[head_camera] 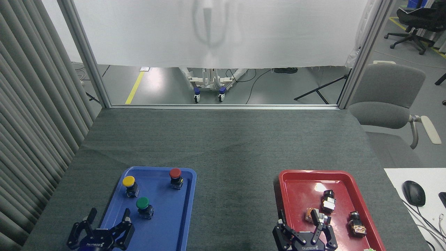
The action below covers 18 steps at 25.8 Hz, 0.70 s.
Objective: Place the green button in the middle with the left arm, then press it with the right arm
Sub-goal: 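Move the left gripper toward the green button on the blue tray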
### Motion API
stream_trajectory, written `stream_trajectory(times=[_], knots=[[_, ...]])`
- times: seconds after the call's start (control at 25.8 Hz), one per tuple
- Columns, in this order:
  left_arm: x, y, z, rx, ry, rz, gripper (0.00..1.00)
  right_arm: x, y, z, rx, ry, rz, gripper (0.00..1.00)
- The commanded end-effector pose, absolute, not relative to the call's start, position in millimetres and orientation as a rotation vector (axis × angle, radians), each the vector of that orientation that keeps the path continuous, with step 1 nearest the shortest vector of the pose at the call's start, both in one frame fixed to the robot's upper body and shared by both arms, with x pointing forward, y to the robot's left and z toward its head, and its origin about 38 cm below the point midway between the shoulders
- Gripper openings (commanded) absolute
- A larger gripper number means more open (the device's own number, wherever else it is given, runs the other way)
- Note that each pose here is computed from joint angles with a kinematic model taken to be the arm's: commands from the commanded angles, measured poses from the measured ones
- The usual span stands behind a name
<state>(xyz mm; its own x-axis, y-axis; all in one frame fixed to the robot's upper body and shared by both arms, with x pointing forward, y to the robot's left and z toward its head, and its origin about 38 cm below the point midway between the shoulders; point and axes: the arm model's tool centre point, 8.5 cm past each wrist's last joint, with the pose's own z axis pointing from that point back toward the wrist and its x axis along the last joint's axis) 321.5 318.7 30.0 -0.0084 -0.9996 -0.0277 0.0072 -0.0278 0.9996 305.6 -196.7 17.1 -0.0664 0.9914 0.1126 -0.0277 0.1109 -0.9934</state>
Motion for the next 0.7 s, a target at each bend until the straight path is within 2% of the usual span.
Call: stream_trajectory(times=[0.0,0.12,0.27,0.47,0.66], knots=[[322,319,31,1.221,-1.202,-1.239,1.00,312,-197,22,-1.084,-1.293,1.193,1.00],[323,316,41,1.246,-1.239,-1.227,1.00,311,-200,22,-1.090,-1.283,1.196,1.00],[323,316,41,1.247,-1.245,-1.225,1.00,312,-206,19,-1.092,-1.217,1.194,1.00],[323,317,42,1.248,-1.247,-1.226,1.00,308,-211,29,-1.122,-1.224,1.180,1.00],[322,314,39,1.228,-1.261,-1.239,1.00,302,-221,32,-1.150,-1.221,1.216,1.00]])
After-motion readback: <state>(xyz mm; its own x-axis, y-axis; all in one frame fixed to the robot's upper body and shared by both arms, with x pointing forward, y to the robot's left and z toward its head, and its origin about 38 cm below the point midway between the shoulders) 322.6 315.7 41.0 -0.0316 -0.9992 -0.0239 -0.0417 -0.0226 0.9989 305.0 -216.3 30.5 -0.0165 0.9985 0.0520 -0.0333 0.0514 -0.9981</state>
